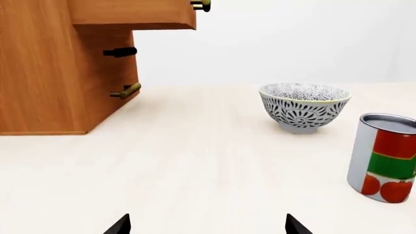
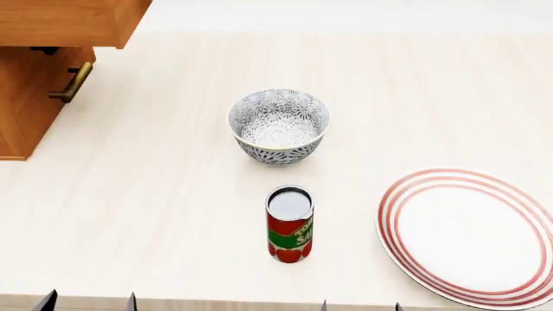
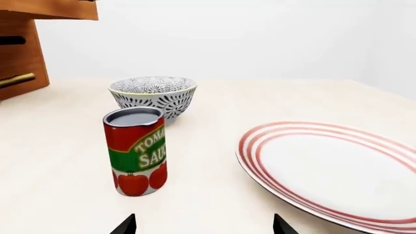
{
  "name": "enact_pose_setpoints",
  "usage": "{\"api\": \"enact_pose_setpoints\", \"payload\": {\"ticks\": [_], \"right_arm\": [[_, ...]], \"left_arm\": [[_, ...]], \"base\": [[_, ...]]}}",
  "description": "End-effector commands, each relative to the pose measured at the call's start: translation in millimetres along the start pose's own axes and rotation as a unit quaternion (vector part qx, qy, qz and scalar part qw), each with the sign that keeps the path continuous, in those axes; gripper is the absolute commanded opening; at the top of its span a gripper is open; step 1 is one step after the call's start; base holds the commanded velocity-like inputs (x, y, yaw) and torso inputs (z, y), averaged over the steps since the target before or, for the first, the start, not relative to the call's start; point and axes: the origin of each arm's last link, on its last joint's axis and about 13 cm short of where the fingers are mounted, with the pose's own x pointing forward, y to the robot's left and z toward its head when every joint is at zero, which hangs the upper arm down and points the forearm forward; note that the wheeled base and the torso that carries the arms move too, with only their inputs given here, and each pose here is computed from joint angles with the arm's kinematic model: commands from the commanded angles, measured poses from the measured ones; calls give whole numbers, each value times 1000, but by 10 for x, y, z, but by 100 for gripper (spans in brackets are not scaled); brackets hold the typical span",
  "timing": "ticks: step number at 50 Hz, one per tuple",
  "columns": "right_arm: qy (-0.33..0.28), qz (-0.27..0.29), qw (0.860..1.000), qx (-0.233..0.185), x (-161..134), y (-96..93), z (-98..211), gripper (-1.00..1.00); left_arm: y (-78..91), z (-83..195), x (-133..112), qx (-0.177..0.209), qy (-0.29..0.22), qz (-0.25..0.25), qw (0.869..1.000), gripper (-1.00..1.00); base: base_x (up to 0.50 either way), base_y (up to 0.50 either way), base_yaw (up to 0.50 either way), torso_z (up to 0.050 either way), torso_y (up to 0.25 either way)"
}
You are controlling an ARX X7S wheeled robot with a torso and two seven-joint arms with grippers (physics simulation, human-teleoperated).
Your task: Put the bowl on the plate.
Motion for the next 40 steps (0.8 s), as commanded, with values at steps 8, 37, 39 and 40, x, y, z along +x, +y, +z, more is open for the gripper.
{"api": "enact_pose_setpoints", "payload": {"ticks": [8, 37, 39, 40], "right_arm": [[-4, -27, 1000, -6, -25, -73, 8, 100], [-15, -35, 999, -1, -79, -101, 49, 100], [-15, -36, 999, -3, -84, -101, 53, 100], [-15, -36, 999, -4, -85, -101, 54, 100]], "left_arm": [[-3, 46, -13, -5, -8, -1, 1000, 100], [-20, 106, -44, -9, -20, -12, 1000, 100], [-23, 108, -42, -6, -22, -11, 1000, 100], [-26, 103, -36, 7, -25, -2, 1000, 100]], "base": [[0, 0, 0, 0, 0], [0, 0, 0, 0, 0], [0, 0, 0, 0, 0], [0, 0, 0, 0, 0]]}}
